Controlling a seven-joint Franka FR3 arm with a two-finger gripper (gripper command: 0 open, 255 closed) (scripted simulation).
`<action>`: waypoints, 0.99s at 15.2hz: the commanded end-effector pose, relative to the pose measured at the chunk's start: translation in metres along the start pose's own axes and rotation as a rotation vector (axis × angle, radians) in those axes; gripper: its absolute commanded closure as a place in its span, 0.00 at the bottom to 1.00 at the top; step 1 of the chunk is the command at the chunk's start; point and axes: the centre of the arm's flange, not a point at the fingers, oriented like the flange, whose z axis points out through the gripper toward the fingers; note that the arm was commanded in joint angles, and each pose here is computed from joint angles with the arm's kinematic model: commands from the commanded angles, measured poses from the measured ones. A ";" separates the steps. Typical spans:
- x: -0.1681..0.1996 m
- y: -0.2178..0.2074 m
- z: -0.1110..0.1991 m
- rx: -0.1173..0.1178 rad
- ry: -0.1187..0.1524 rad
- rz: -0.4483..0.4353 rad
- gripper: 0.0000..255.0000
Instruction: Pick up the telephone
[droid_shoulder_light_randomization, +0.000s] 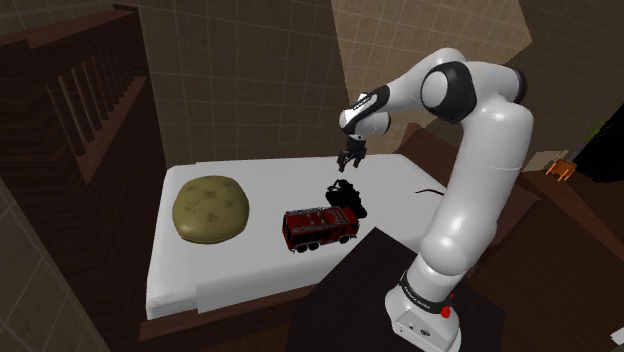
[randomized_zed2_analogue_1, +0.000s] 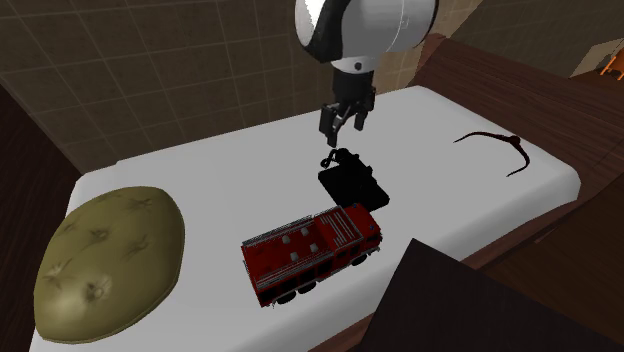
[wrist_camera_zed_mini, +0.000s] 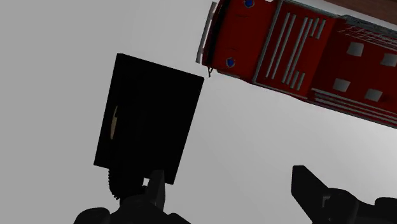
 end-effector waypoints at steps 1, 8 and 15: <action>0.006 0.020 0.021 0.005 -0.005 0.016 0.00; 0.033 0.077 0.093 0.024 -0.026 0.069 0.00; 0.048 0.115 0.154 0.036 -0.041 0.106 0.00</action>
